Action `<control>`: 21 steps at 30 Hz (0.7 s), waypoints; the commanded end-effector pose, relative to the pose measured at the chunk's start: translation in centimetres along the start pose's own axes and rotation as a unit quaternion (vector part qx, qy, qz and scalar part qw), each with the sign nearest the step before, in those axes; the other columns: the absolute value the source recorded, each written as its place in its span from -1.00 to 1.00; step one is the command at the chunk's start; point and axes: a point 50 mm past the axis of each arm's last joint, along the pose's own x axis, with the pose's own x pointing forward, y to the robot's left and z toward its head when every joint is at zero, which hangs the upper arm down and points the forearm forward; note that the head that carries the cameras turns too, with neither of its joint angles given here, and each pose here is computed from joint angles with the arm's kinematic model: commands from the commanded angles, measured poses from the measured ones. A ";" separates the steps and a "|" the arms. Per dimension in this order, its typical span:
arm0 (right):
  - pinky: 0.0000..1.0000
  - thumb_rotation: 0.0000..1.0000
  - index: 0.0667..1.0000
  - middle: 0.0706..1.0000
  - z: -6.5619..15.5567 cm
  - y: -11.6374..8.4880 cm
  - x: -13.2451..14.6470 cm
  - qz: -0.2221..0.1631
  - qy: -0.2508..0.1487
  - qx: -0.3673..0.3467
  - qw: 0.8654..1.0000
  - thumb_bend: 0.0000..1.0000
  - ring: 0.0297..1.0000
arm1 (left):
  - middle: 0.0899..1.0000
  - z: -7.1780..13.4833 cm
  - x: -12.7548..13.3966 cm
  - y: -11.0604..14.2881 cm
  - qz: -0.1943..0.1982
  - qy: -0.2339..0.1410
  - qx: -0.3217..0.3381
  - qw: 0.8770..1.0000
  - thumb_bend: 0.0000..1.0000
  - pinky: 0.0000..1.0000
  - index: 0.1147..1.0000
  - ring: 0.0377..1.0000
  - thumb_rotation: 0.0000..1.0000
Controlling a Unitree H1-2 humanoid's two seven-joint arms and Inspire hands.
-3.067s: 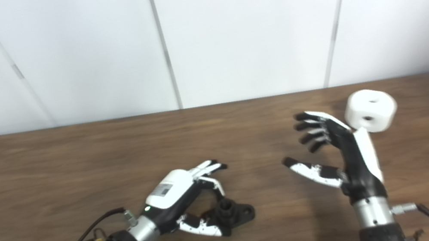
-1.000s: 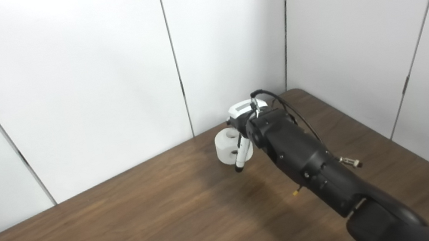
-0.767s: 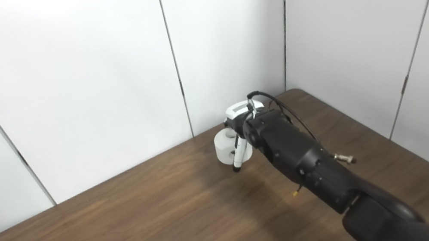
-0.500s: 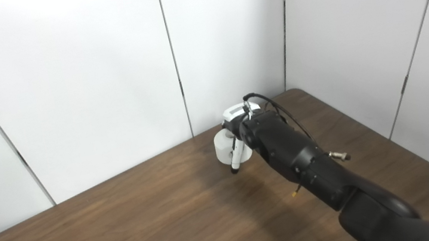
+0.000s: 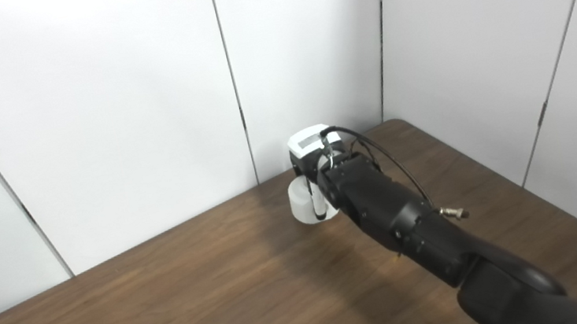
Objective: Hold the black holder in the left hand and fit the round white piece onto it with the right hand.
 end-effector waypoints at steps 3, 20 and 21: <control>0.76 -0.72 -0.11 0.41 -1.1 -2.8 -0.2 -0.061 0.008 -0.013 0.998 0.05 0.57 | 0.75 -1.0 -3.0 -3.4 -0.099 0.030 0.017 0.995 0.04 0.76 -0.16 0.86 -0.88; 0.65 -0.72 -0.11 0.45 -1.6 -5.6 -6.4 -0.120 -0.124 0.028 0.985 0.05 0.57 | 0.77 1.8 -1.6 -3.9 -0.106 0.042 0.015 0.993 0.05 0.62 -0.16 0.82 -0.88; 0.63 -0.71 -0.11 0.45 -1.5 -5.8 -6.7 -0.123 -0.134 0.027 0.983 0.05 0.57 | 0.78 1.8 -1.4 -4.1 -0.105 0.042 0.015 0.993 0.05 0.63 -0.16 0.83 -0.88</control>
